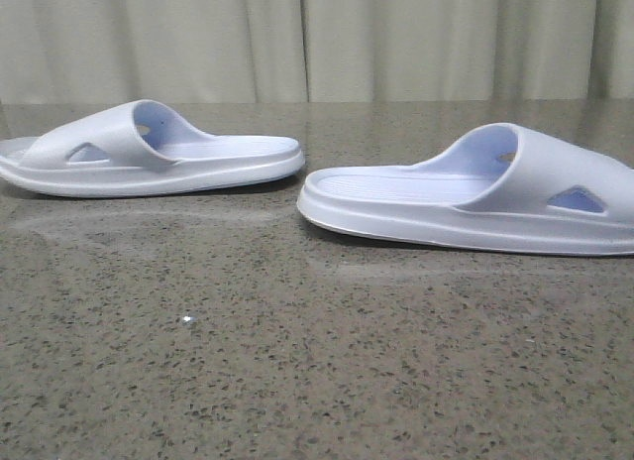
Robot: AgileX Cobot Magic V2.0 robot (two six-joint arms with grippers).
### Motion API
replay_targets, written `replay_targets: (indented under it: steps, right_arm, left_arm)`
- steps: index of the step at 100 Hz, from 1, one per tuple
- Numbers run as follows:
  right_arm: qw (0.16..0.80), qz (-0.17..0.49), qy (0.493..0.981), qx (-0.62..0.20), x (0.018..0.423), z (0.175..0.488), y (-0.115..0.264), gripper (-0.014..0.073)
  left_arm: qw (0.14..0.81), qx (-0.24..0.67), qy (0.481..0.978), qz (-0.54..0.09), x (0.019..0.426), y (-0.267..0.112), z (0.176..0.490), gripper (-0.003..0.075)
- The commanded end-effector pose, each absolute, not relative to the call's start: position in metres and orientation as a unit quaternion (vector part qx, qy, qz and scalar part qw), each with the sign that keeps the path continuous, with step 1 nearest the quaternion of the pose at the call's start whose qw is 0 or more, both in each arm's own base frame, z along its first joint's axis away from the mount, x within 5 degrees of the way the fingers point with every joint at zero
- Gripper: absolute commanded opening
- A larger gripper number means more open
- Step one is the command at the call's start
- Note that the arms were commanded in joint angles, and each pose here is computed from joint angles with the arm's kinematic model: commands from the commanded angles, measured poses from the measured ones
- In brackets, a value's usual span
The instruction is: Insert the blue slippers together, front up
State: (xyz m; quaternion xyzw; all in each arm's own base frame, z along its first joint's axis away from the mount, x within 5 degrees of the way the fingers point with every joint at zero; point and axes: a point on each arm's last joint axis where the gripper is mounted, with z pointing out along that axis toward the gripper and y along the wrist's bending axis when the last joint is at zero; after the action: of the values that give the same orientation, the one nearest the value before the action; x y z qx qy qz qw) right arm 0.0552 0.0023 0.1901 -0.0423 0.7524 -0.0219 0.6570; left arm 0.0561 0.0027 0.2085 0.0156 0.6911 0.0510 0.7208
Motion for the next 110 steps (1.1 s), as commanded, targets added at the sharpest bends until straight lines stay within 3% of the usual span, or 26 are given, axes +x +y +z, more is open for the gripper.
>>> replay_targets:
  steps: [1, 60, 110]
  right_arm:
    - [0.683, -0.031, 0.728, -0.036, 0.0554, 0.1904, 0.0009, -0.0078]
    - [0.683, -0.031, 0.728, -0.036, 0.0554, 0.1904, 0.0009, -0.0078]
    - [0.716, -0.033, 0.697, -0.028, 0.0555, 0.1986, -0.0001, -0.0078]
  left_arm:
    - [0.754, 0.011, 0.654, 0.05, 0.0533, 0.0026, 0.2143, 0.0015]
    - [0.754, 0.011, 0.654, 0.05, 0.0533, 0.0026, 0.2143, 0.0015]
    - [0.754, 0.011, 0.654, 0.05, 0.0533, 0.0026, 0.2143, 0.0015]
